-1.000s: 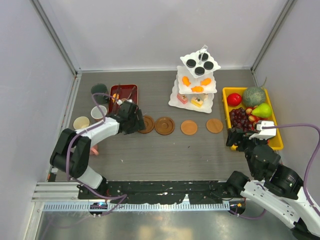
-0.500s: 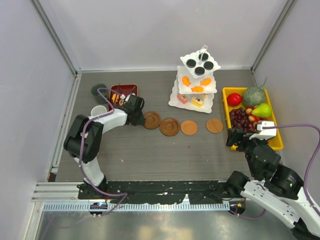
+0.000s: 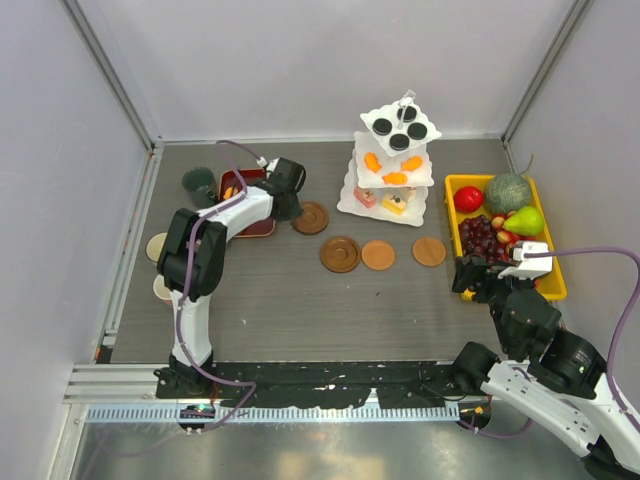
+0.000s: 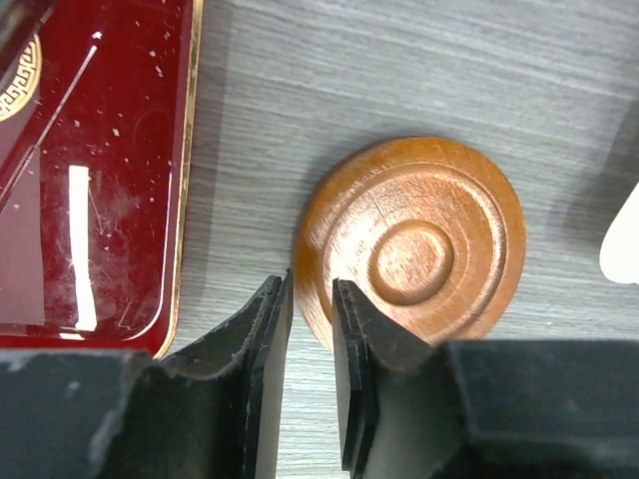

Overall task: Serve the afternoon tea
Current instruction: Move the coaster to the center of the board, then adjust the coaster at the center of the board.

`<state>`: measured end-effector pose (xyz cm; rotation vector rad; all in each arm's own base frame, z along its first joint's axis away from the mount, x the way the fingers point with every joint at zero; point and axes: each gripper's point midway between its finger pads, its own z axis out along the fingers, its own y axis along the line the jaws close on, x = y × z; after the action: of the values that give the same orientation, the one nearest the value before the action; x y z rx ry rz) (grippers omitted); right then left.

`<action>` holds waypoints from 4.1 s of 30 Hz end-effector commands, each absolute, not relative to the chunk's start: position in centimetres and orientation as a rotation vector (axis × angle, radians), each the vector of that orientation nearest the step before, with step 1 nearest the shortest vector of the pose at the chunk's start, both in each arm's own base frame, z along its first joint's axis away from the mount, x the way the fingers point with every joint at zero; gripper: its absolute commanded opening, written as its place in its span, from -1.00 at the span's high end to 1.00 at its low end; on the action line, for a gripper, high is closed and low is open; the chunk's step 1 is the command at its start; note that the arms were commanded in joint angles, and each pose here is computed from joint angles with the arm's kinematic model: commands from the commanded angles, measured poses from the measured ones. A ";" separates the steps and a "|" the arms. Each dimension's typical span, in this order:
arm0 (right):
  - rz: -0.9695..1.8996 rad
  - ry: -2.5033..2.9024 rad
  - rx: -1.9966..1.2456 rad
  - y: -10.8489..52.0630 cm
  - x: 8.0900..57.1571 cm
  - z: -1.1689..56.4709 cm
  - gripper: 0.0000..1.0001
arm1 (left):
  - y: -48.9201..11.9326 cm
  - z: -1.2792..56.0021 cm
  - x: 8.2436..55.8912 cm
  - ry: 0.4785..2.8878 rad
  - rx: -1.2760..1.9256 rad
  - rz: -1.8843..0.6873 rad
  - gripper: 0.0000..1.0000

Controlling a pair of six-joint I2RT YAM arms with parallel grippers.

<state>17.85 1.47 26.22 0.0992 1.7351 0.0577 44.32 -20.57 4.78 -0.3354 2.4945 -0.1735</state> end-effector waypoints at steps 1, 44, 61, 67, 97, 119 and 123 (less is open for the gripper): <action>0.060 1.715 0.118 1.6 18.2 26.9 -0.79 | -19.3 7.4 45.7 2.445 -0.284 -0.078 0.29; 0.038 1.728 0.114 1.7 18.4 26.6 -0.80 | -21.9 9.3 46.9 2.467 -0.228 -0.315 -0.09; 0.050 1.732 0.121 1.6 18.2 26.4 -0.80 | -30.0 9.7 47.1 2.430 -0.089 -0.614 -0.19; 0.045 1.734 0.125 1.5 18.2 26.4 -0.79 | -30.5 7.9 48.3 2.480 -0.108 -0.629 -0.18; 0.046 1.733 0.126 1.5 18.2 26.4 -0.79 | -24.9 7.7 48.2 2.535 -0.180 -0.406 -0.24; 0.042 1.732 0.132 1.4 18.2 26.4 -0.79 | -33.5 8.3 35.2 2.569 0.142 -0.700 -0.04; 0.045 1.733 0.130 1.5 18.2 26.5 -0.80 | -35.0 7.7 34.4 2.581 0.173 -0.725 -0.01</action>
<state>18.03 1.62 25.80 0.0920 1.7526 0.0389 33.86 -32.55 6.21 0.1526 2.6476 -0.6169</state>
